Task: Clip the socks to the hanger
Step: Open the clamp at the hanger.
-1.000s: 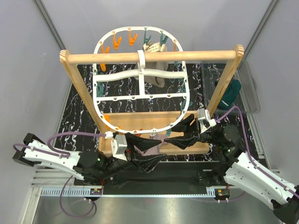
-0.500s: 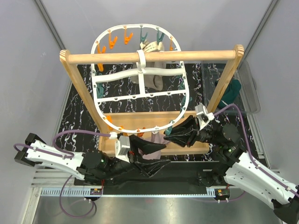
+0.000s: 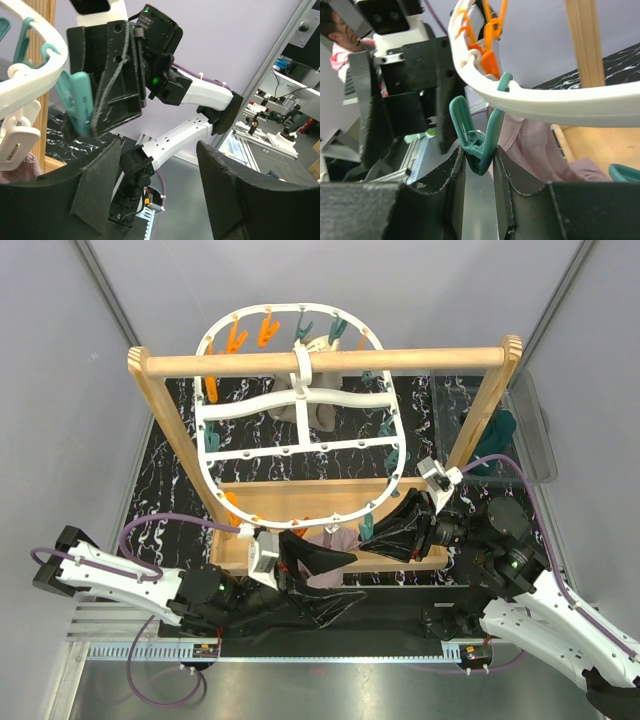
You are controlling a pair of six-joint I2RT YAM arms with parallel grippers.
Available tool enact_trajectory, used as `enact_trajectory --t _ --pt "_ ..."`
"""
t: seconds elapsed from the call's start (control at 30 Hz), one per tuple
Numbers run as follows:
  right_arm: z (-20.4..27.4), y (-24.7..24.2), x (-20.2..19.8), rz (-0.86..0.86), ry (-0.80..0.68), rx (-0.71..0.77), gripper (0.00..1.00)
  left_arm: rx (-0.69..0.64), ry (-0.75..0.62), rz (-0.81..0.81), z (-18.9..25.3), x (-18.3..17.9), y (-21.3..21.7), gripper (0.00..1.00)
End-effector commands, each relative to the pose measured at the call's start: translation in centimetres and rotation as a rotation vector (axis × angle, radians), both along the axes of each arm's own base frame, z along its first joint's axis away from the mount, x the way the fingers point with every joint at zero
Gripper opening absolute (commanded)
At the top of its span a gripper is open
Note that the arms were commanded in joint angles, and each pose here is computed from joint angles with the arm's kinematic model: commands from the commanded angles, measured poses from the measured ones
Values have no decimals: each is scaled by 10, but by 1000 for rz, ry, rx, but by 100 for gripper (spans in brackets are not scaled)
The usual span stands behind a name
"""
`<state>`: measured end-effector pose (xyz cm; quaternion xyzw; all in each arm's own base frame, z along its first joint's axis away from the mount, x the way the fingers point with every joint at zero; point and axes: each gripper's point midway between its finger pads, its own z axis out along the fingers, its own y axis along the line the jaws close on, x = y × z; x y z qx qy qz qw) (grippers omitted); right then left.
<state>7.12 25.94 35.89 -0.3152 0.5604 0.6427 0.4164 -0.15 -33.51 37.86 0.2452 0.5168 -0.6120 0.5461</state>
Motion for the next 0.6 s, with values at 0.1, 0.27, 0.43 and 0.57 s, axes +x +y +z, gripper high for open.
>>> enact_trajectory --t 0.1,0.27,0.43,0.57 --pt "9 -1 -21 119 15 4 16 -181 149 26 27 15 26 76" --pt "5 2 -22 141 1 -3 15 -207 181 0 43 13 27 78" --pt "13 2 -26 171 25 -1 13 -231 193 13 54 15 22 79" --pt "23 0 -31 189 72 8 13 -254 194 57 54 23 25 84"
